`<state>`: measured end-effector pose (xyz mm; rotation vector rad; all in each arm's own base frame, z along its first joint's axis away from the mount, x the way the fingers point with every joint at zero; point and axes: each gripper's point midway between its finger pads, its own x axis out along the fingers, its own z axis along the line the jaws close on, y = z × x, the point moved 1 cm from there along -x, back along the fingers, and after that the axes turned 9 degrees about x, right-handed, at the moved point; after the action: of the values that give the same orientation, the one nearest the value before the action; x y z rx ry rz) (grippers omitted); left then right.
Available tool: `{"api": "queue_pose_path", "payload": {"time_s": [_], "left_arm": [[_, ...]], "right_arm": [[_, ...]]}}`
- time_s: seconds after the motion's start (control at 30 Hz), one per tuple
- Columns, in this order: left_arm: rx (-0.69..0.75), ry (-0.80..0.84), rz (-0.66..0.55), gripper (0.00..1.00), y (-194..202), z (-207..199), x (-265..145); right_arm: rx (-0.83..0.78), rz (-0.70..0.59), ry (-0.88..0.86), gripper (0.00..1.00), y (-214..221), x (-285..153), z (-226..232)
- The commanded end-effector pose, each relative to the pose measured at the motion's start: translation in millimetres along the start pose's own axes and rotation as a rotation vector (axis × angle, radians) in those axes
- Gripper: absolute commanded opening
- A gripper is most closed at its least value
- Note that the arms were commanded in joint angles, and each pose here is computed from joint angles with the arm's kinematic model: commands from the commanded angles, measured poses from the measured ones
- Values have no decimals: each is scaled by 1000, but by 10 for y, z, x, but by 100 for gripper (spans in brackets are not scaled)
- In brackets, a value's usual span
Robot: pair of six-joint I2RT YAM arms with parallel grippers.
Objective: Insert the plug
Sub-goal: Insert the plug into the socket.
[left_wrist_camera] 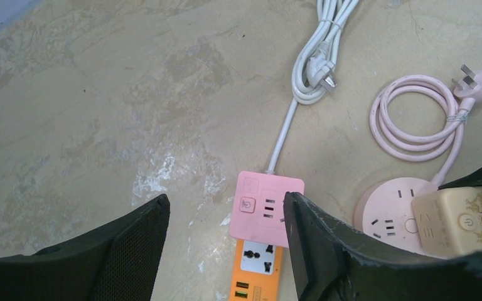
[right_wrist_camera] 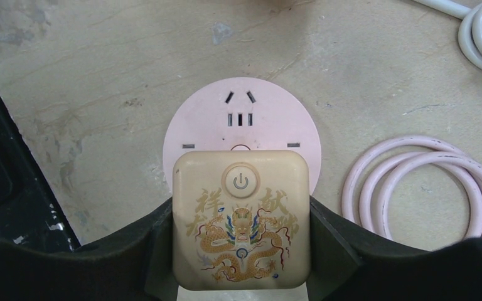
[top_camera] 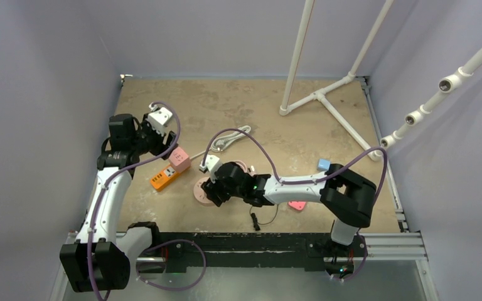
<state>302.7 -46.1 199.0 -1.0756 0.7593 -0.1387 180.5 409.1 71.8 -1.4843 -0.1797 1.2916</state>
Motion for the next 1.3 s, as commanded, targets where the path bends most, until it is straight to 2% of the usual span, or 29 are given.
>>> {"api": "queue_pose_path", "payload": {"time_s": [0.0,0.13,0.27,0.3,0.33,0.37,0.53,0.6,0.73,0.9,1.0,1.13,1.27], "left_arm": [[12,33,-26,66,-152,-30,-53],[8,95,-20,66,-124,-173,-82],[16,131,-10,66,-103,-259,-98],[20,136,-6,66,-95,-270,-99],[21,137,-4,66,-94,-273,-104],[26,134,-5,66,-105,-263,-111],[21,142,-15,66,-132,-293,-138],[19,146,-16,66,-131,-307,-144],[32,165,-19,66,-129,-346,-165],[66,224,-13,67,-46,-467,-182],[102,274,-22,68,-15,-560,-202],[123,332,-56,69,-62,-669,-257],[147,390,-127,68,-138,-837,-356]], "right_arm": [[63,70,-38,0,313,44,145],[100,80,-52,0,436,111,246],[113,73,52,0,529,203,173],[115,68,78,9,526,205,154],[116,60,103,26,508,197,136],[111,55,120,38,490,187,126],[93,31,215,65,374,139,25],[92,16,225,71,295,112,24],[82,-14,217,77,78,79,89],[61,-47,198,80,-182,-10,169],[57,-89,163,88,-349,-167,226],[58,-165,29,89,-549,-456,402],[83,-244,-26,87,-650,-613,438]]}}
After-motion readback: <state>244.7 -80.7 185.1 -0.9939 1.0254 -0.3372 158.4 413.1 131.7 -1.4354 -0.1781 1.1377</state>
